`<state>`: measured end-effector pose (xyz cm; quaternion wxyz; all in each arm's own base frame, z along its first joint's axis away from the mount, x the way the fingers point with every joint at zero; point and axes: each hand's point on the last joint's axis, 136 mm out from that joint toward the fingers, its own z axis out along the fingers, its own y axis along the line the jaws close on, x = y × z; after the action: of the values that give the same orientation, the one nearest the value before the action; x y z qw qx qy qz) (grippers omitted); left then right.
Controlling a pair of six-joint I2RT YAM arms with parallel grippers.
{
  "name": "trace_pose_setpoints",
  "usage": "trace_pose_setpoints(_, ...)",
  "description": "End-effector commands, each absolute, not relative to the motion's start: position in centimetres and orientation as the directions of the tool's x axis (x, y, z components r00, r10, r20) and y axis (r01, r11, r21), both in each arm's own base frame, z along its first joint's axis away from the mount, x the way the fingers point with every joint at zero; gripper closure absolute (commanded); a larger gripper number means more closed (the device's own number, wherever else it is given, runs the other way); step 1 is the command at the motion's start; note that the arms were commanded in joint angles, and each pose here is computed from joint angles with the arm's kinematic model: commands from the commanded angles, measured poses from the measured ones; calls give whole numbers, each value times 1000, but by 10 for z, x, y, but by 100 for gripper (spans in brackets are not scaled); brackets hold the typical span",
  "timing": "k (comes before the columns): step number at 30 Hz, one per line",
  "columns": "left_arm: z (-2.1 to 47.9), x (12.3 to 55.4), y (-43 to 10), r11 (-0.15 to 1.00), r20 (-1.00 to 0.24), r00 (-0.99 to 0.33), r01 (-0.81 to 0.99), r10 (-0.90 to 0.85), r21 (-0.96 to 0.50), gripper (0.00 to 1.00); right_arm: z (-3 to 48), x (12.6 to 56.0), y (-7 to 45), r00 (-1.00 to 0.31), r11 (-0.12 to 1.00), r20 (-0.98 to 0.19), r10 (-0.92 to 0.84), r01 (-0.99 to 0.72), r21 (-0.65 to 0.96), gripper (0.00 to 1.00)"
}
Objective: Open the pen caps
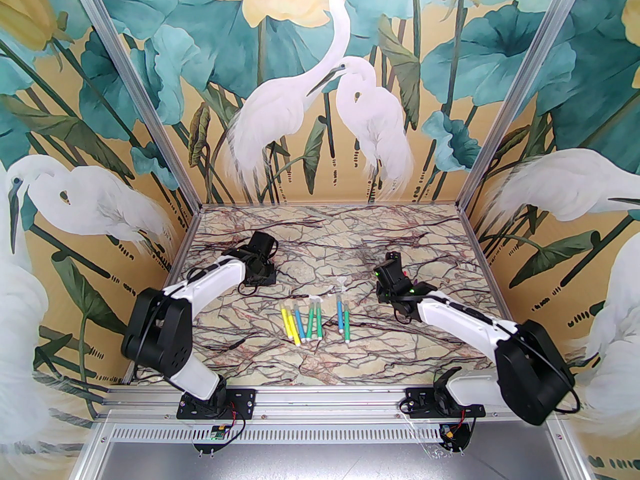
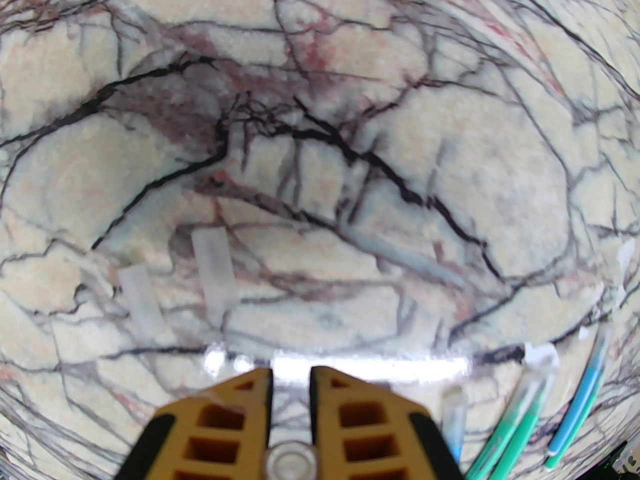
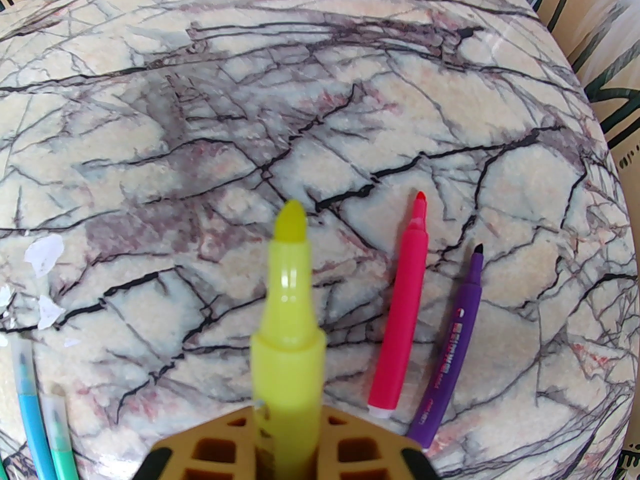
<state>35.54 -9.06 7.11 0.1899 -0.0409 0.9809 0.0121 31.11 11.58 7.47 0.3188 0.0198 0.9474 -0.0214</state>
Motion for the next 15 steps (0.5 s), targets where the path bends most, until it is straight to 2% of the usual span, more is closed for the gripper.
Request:
trace_pose_setpoints(1,73,371,-93,997,-393,-916,-80,-81,-20,100,79,325,120,-784,997,-618,66,77,9,100)
trace_pose_setpoints(15,48,385,-94,996,-355,-930,-87,-93,-33,99,44,341,101,-814,985,-563,141,175,-6,100)
